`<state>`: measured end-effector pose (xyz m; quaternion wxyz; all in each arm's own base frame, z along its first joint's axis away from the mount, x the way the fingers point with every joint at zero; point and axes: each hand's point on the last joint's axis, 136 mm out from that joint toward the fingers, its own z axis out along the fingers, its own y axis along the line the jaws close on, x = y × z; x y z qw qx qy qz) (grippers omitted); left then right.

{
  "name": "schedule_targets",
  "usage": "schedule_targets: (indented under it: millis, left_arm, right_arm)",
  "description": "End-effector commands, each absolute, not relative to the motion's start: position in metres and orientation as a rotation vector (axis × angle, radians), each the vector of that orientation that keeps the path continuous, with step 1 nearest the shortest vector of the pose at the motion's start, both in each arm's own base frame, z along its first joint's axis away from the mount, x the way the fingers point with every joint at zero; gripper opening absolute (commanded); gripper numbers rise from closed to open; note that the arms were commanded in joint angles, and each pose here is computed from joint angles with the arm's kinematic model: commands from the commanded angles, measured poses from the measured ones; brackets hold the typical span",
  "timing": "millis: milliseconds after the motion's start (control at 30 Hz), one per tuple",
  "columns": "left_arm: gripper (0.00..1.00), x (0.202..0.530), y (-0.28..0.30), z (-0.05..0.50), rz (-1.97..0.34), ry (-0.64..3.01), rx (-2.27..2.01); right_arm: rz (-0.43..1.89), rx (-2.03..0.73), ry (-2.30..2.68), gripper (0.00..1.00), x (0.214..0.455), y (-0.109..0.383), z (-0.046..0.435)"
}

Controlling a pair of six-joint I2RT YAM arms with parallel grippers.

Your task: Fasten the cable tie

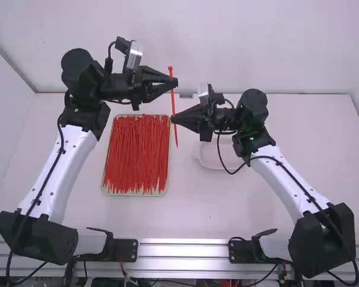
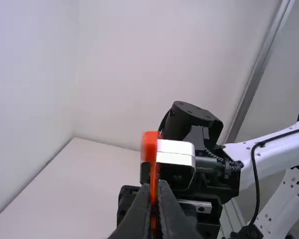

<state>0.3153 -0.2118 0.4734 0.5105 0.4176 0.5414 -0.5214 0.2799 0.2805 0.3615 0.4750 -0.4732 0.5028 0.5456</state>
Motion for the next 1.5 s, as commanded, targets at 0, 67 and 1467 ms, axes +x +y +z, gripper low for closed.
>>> schedule_targets:
  millis: [0, 67, 1467]
  left_arm:
    - [0.15, 0.3115, -0.2103, 0.4815, -1.265, 1.293, 1.008]
    - [0.2, 0.3093, -0.2118, 0.4846, -1.268, 1.28, 1.013]
    - [0.03, 0.3184, -0.2053, 0.4836, -1.227, 1.289, 0.981]
  right_arm:
    - [1.32, -1.167, 1.199, 0.0, 0.2804, 0.2796, 0.3725]
    - [1.321, -1.168, 1.2, 0.0, 0.2802, 0.2798, 0.3724]
    - [1.3, -1.183, 1.202, 0.0, 0.2815, 0.2798, 0.3661]
